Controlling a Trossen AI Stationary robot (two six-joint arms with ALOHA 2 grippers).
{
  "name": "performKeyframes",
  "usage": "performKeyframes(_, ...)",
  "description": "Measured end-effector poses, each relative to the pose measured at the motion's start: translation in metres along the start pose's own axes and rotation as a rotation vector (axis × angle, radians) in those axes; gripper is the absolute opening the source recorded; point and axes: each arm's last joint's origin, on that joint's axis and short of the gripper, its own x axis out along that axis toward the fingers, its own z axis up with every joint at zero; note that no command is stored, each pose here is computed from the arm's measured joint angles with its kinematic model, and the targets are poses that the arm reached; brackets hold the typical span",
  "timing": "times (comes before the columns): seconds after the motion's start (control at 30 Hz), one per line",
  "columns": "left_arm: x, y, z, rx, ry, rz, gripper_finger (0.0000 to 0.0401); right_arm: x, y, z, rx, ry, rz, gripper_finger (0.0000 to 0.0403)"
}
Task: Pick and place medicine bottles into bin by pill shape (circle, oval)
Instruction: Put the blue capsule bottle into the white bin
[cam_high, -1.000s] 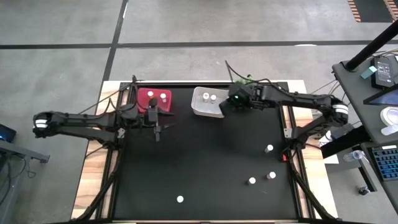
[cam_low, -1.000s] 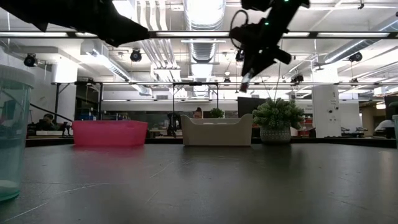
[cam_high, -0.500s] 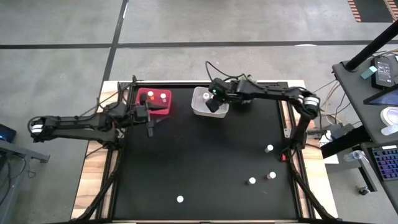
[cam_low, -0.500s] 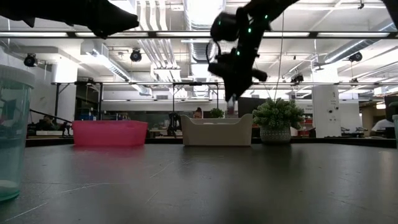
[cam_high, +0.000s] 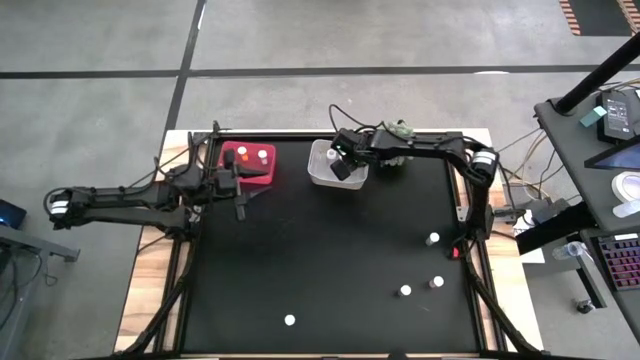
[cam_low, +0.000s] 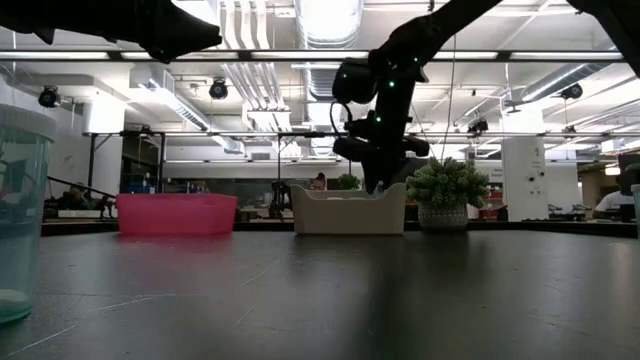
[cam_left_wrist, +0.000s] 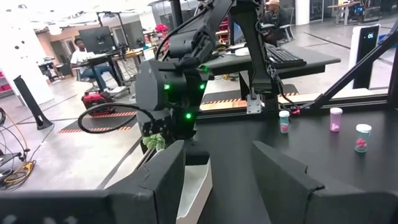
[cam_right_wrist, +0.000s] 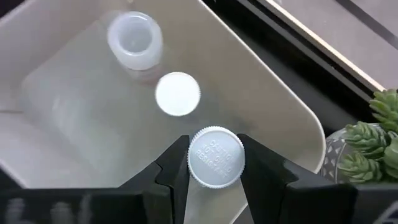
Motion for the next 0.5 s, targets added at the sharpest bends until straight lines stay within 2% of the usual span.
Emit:
performKeyframes(0.17, 0.001, 0.000, -0.001, 0.001, 0.007, -0.002, 0.0169, 0.004, -0.001, 0.000, 0.001, -0.009, -0.042, 0.0120)
performKeyframes(0.5, 0.001, 0.000, -0.001, 0.001, 0.004, -0.001, 0.0169, 0.015, 0.001, -0.002, -0.006, 0.012, -0.055, 0.0124)
